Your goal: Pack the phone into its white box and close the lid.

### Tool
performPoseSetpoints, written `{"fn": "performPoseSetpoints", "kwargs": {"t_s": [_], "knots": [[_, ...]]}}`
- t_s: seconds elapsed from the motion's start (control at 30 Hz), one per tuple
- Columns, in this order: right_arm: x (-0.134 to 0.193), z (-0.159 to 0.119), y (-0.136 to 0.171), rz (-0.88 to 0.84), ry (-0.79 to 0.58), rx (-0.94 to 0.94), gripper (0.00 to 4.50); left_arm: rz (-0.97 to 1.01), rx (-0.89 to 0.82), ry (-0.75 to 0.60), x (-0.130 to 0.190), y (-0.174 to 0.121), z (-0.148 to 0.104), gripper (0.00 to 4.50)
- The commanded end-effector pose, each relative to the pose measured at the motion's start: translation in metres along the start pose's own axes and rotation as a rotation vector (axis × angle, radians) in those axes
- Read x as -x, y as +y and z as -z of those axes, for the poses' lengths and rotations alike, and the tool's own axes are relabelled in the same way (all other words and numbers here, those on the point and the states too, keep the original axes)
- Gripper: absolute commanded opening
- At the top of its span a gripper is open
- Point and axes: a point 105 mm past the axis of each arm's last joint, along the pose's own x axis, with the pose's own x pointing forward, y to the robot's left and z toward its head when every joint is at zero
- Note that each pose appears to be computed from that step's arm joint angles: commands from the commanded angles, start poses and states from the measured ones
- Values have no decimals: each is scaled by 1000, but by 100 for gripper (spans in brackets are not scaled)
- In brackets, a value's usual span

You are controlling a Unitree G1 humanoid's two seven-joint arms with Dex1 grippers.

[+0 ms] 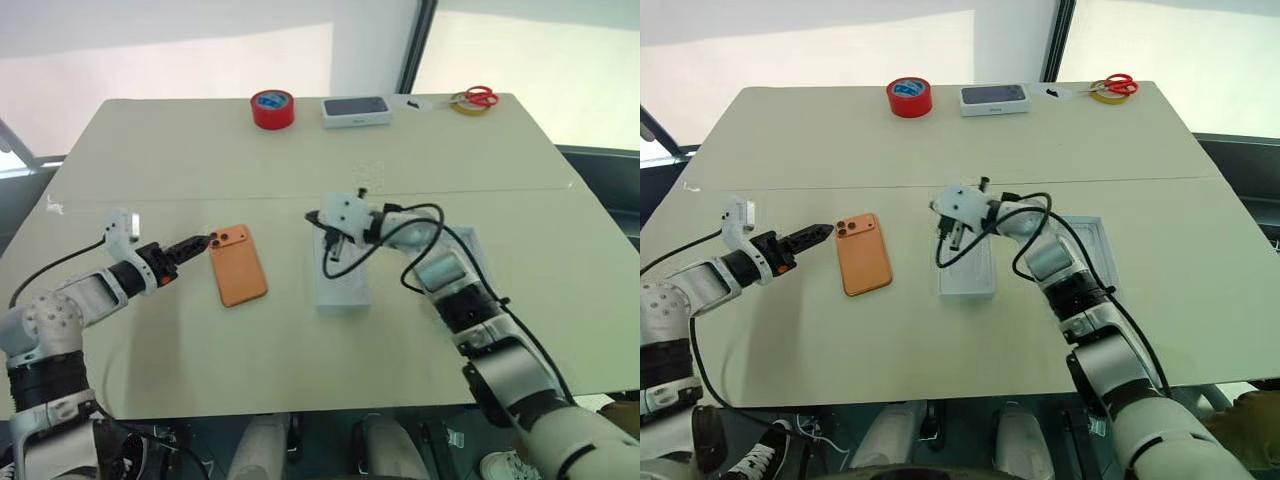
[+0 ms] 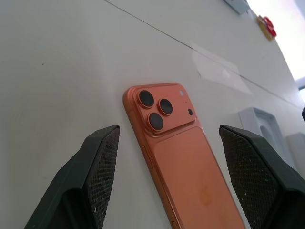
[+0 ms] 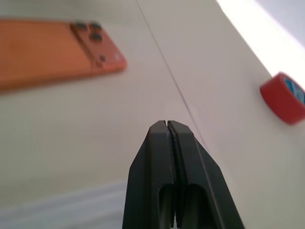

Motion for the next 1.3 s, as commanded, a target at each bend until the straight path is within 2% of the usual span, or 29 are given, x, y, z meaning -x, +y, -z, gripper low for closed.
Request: {"fn": "performPoseSetpoints", "kwargs": {"t_s": [0.03, 0.2, 0.3, 0.4, 0.8, 1.07, 1.17, 1.3], "knots": [[-17, -7, 12, -71, 46, 52, 5, 10, 27, 49, 2, -5, 8, 351], [-30, 9, 46, -253, 173, 73, 5, -14, 12, 108, -5, -5, 22, 351], [-37, 5, 59, -301, 166, 48, 5, 31, 42, 127, -10, -15, 27, 351], [-41, 17, 67, -313, 224, 86, 5, 22, 44, 181, -16, -15, 39, 351], [-38, 18, 79, -353, 248, 40, 5, 69, -1, 340, -40, -27, 69, 351], [-37, 22, 72, -317, 278, 13, 5, 125, -6, 410, -57, -38, 79, 351], [-36, 24, 70, -306, 283, 21, 5, 144, 42, 428, -54, -39, 78, 351], [-36, 25, 69, -305, 284, 20, 5, 144, 23, 443, -57, -41, 76, 351]]}}
